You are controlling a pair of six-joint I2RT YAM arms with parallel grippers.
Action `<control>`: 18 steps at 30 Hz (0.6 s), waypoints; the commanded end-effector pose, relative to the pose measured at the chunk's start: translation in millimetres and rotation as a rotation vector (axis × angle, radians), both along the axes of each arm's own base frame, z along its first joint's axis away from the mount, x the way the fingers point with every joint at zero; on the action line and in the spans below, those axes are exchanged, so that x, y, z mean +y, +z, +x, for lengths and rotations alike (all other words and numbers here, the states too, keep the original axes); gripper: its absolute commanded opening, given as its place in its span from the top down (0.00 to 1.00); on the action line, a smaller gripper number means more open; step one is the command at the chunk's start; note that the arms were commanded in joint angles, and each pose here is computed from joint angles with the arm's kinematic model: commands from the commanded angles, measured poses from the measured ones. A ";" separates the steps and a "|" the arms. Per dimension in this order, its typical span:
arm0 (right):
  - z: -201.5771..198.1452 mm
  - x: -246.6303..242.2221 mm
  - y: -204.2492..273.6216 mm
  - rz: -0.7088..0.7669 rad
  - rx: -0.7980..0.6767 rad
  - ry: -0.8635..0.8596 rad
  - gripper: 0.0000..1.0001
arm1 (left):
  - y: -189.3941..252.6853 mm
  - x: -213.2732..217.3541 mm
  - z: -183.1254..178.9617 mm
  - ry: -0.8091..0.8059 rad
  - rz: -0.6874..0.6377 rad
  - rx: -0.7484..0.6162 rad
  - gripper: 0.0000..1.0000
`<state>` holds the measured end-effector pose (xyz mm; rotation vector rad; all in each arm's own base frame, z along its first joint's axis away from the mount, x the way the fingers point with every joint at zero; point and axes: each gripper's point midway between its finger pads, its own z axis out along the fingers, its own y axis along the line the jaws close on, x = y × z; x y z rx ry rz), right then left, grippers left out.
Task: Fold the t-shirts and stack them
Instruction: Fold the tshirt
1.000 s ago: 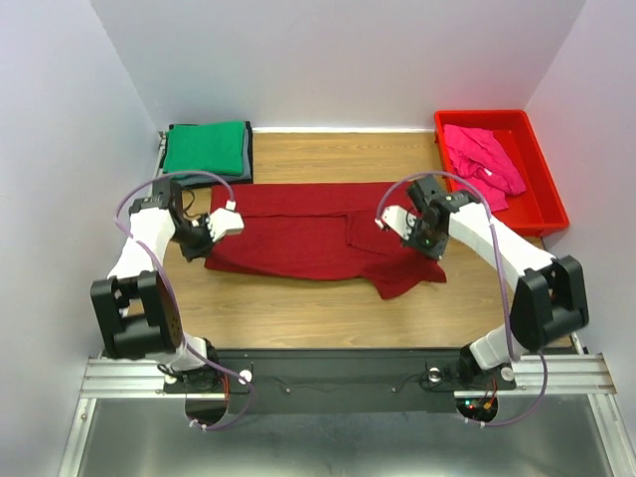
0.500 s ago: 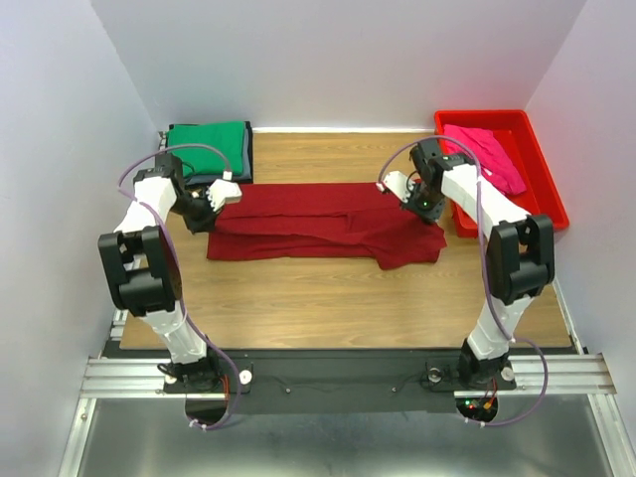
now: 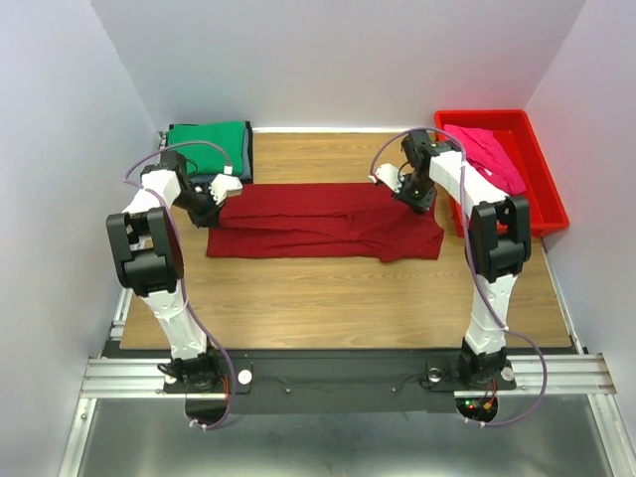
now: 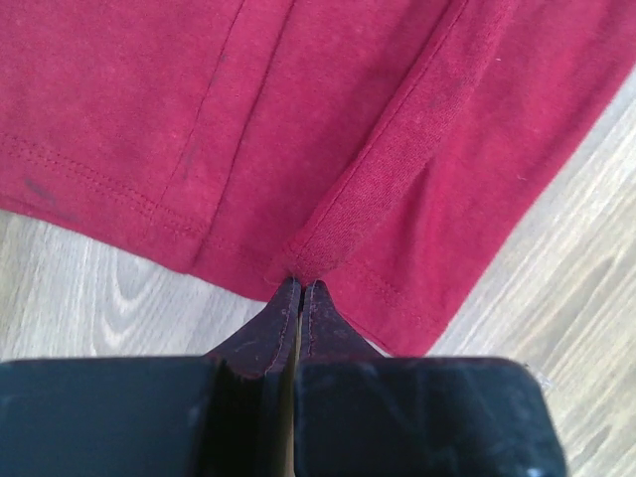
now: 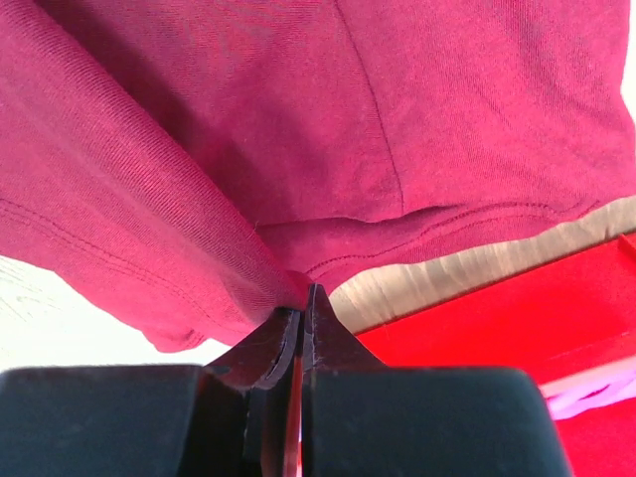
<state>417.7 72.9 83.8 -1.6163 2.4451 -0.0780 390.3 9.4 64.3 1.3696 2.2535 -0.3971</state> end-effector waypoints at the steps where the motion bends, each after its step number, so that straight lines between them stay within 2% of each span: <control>1: 6.7 -6.8 10.5 0.002 -0.008 0.014 0.99 | 16.6 0.0 12.3 0.015 -0.033 -0.041 1.00; 18: 33.5 -3.1 2.8 0.010 -0.012 0.002 0.98 | -0.5 16.8 11.8 0.046 -0.025 -0.019 1.00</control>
